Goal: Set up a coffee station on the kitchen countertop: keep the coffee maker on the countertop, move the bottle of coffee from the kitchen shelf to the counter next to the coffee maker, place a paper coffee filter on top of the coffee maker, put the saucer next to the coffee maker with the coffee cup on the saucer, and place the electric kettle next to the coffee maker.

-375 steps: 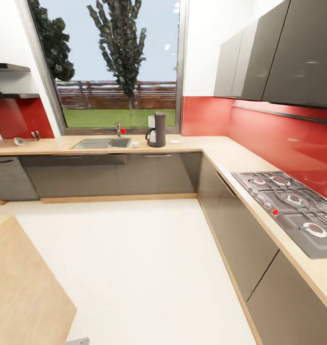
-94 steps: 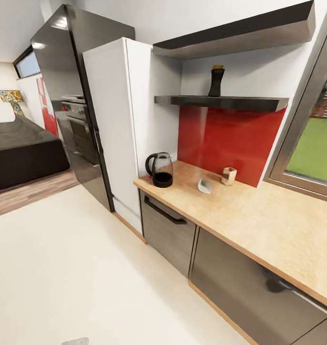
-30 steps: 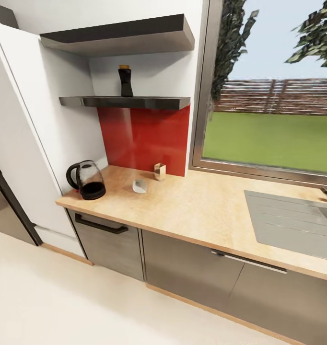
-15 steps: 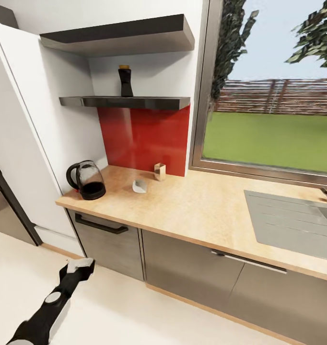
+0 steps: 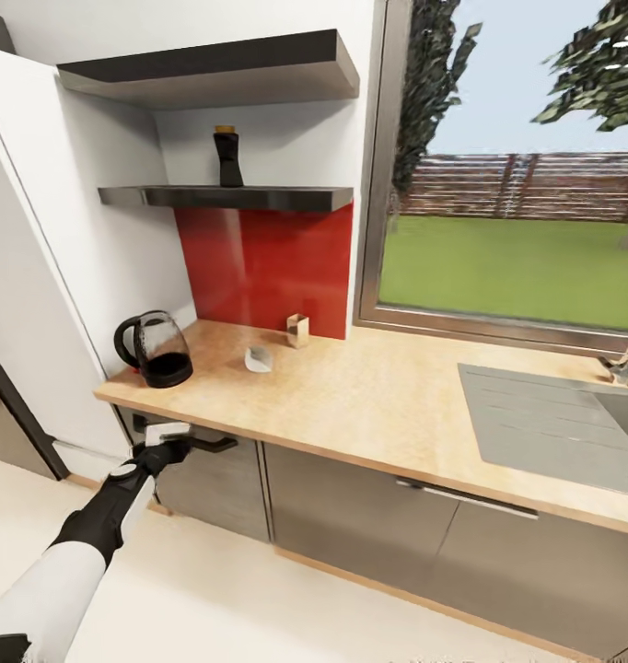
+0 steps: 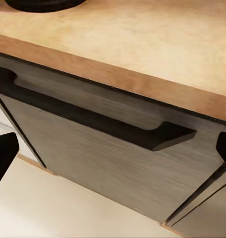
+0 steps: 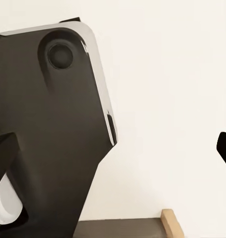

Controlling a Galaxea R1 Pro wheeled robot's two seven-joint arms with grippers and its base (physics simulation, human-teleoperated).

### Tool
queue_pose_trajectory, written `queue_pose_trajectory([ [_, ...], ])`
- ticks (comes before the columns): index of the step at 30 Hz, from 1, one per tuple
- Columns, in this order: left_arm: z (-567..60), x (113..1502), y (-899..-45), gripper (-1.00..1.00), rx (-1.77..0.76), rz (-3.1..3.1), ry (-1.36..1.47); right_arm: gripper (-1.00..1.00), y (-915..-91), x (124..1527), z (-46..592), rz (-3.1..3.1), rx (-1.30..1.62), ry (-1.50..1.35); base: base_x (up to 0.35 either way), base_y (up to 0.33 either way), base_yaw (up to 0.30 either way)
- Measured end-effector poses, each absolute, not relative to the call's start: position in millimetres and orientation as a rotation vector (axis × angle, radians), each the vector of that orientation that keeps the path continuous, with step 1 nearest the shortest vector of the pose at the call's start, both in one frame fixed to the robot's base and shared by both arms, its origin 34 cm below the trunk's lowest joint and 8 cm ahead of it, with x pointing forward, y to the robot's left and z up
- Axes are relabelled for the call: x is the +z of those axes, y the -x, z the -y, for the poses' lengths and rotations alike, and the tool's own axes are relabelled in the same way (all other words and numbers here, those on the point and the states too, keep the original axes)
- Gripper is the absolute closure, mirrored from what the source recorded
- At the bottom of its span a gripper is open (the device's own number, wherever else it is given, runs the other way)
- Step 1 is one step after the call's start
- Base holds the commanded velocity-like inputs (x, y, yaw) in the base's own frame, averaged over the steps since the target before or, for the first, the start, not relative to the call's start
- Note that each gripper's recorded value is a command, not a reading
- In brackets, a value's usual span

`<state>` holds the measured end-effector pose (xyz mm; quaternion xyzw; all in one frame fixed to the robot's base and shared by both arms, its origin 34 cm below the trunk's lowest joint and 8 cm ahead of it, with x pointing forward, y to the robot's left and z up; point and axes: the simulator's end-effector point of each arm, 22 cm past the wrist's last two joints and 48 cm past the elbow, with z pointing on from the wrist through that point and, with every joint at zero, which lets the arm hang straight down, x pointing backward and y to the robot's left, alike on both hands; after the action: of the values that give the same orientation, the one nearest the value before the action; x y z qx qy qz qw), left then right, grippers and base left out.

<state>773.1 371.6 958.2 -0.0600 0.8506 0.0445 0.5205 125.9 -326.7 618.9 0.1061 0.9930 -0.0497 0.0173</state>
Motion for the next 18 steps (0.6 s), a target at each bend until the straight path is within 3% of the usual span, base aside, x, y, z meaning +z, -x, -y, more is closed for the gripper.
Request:
queue_pose_trajectory([
  [12, -381.4, 969.3, -776.8, -1.0, 0.123, -2.036, 0.142, -1.0, -127.2, 618.7, 324.1, -3.084, -0.142, -0.317, 0.0, 0.0, -0.242],
  [18, -370.2, 1007.5, -807.6, -1.0, 0.107, -2.047, 0.127, -1.0, -127.5, 618.6, 322.9, -3.085, -0.14, -0.313, 0.0, 0.0, -0.064],
])
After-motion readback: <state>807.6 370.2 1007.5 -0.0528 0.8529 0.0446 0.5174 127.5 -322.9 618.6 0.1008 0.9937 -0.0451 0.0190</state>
